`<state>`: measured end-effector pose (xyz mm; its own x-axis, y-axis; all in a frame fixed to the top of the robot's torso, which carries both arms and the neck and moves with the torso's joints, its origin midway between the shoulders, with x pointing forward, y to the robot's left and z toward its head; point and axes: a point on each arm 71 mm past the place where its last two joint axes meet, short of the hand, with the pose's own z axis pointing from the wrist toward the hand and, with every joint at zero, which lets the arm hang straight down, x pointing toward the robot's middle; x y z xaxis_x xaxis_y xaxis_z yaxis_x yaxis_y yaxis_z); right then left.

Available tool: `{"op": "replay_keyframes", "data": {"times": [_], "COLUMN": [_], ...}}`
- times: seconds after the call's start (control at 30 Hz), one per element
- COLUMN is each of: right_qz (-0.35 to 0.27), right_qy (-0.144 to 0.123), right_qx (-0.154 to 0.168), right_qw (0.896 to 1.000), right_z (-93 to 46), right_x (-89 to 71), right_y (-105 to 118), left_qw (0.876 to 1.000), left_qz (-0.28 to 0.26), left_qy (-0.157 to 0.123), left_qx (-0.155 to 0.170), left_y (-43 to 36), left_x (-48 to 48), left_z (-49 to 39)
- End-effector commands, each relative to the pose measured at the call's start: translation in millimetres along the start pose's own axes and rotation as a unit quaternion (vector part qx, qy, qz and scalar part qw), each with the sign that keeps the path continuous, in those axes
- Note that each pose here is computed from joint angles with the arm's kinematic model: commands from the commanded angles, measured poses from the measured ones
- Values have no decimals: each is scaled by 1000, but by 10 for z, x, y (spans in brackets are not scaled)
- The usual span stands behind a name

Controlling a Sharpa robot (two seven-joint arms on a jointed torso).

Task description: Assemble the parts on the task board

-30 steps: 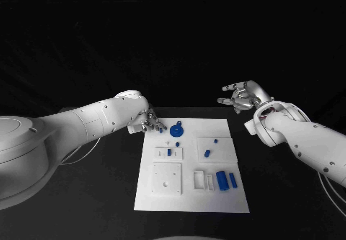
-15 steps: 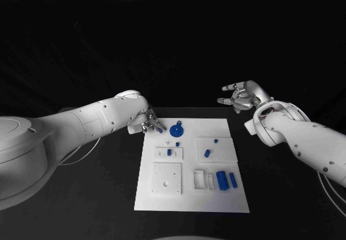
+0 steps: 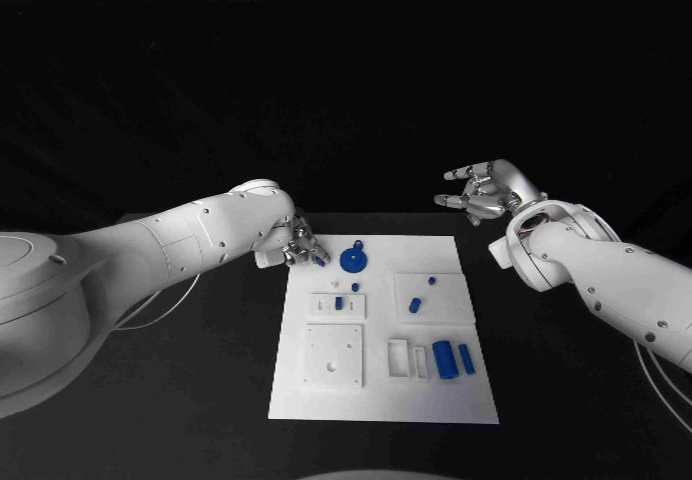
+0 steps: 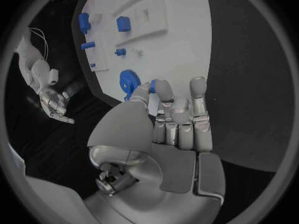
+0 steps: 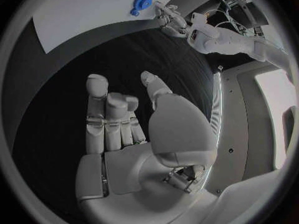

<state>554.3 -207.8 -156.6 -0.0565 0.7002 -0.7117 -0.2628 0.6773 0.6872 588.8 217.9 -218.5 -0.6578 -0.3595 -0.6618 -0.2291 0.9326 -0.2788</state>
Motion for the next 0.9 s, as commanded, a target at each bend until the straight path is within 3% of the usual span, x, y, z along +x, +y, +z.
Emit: {"op": "replay_keyframes", "data": {"times": [0.03,0.4,0.9], "right_qz": [-3,-5,-8], "right_qy": [4,3,3], "right_qx": [-3,0,7], "right_qw": [1000,1000,1000], "right_z": [2,-1,-9], "right_x": [5,-9,-42], "right_y": [7,-18,-80], "left_qw": [1000,999,997], "left_qz": [-17,-40,-42], "left_qy": [6,0,-20], "left_qx": [11,27,63], "left_y": [-23,-2,54], "left_x": [21,81,270], "left_z": [-13,-124,-493]}}
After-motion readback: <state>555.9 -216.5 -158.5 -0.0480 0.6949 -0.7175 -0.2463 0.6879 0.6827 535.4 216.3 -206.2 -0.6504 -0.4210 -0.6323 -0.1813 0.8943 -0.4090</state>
